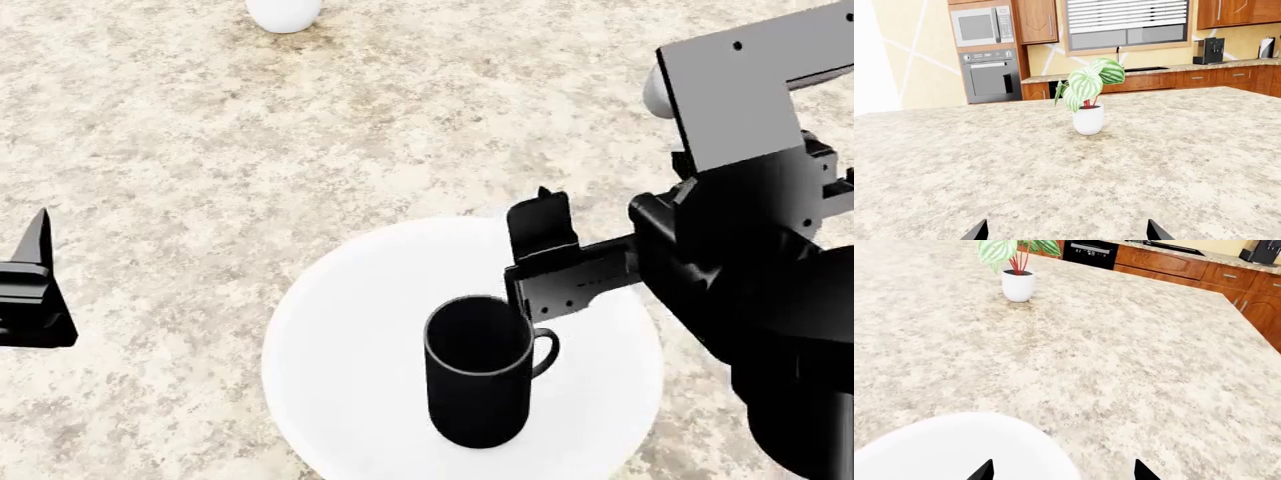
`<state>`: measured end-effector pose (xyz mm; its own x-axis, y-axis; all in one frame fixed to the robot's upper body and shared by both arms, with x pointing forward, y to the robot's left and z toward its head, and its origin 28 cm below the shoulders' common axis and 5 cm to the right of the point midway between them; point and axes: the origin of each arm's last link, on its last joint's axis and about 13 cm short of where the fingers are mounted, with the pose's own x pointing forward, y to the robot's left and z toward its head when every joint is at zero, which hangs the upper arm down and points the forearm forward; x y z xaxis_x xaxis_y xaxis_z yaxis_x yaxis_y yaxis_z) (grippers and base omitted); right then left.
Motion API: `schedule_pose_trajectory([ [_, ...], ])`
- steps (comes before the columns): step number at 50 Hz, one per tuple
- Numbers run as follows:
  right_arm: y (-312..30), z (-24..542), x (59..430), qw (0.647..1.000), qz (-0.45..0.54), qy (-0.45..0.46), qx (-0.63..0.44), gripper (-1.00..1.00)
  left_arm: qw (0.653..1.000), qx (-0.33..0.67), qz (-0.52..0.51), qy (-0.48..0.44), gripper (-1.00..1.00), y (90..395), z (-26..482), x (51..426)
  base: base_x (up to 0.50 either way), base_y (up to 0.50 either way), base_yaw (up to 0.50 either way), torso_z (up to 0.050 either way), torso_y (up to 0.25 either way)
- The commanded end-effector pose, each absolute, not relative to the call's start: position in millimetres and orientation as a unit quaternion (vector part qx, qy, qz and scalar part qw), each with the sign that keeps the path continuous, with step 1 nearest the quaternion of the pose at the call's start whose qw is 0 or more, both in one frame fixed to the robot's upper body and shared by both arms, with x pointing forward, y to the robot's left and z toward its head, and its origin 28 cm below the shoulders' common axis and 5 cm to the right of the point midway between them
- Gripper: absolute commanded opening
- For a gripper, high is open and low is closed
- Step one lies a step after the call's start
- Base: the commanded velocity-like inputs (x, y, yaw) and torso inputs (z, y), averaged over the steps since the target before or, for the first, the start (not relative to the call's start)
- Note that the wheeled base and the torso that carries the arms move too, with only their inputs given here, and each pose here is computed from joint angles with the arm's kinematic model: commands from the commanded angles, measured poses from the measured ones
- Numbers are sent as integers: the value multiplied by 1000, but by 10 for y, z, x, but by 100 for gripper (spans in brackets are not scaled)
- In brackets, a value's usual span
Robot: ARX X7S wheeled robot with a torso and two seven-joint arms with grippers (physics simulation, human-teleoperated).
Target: Place the cup inside the bowl on the dining table and move the bowl to any counter.
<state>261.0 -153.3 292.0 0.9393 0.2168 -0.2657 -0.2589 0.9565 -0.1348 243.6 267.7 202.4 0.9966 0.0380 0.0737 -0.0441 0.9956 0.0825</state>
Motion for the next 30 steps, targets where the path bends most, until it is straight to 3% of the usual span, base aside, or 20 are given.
schedule_pose_trajectory([
  [1,-1846,2844,2531,988,53,141,-18,100,998,38,21,-39,100,2686,2021,2442,0,0,0,0,0],
  [10,-1963,2645,2390,980,44,183,59,100,998,39,21,-38,100,2667,2017,2452,0,0,0,0,0],
  [16,-1976,2565,2361,979,64,185,49,100,998,38,22,-38,100,2688,2010,2443,0,0,0,0,0],
  [30,-1969,2358,2360,950,95,243,169,100,998,39,23,-36,100,2659,1986,2443,0,0,0,0,0],
])
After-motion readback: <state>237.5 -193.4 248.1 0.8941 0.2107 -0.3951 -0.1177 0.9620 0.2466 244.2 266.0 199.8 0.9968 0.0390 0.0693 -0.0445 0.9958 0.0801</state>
